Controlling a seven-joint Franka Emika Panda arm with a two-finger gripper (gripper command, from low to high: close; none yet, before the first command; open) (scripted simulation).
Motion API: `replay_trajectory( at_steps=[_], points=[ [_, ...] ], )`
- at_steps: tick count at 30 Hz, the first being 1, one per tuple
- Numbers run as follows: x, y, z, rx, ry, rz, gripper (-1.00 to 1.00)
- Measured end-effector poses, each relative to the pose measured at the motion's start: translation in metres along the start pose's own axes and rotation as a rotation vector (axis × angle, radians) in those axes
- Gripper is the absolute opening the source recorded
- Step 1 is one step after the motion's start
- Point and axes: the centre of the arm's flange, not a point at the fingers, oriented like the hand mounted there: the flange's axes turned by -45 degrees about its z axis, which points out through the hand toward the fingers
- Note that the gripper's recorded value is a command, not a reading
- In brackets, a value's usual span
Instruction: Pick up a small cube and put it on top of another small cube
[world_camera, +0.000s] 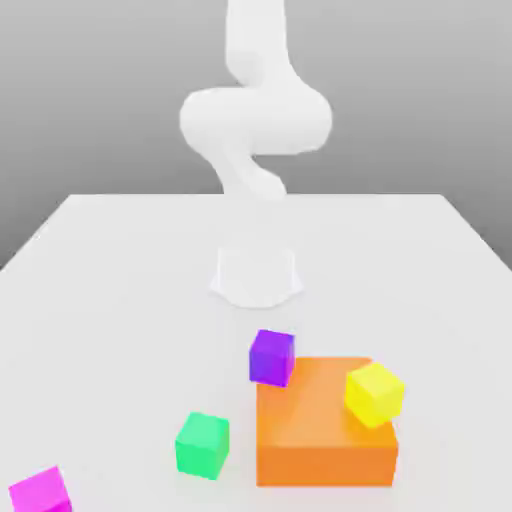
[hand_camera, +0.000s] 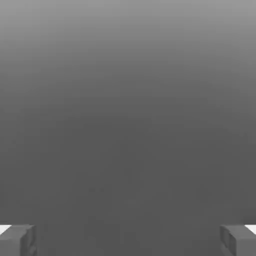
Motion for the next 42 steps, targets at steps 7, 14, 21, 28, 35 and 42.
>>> replay_trajectory(
  at_steps=[7, 14, 21, 28, 35, 42],
  points=[
    [0.002, 0.042, 0.12, -0.091, -0.165, 0.187, 0.0],
    [-0.026, 0.096, 0.233, -0.177, -0.319, 0.379, 0.0],
    [-0.087, 0.162, 0.336, -0.265, -0.467, 0.588, 0.0],
    [-0.175, 0.21, 0.424, -0.337, -0.615, 0.784, 0.0],
    [-0.255, 0.23, 0.498, -0.367, -0.671, 0.864, -1.0],
    [-0.255, 0.23, 0.497, -0.366, -0.67, 0.865, -1.0]
  ],
)
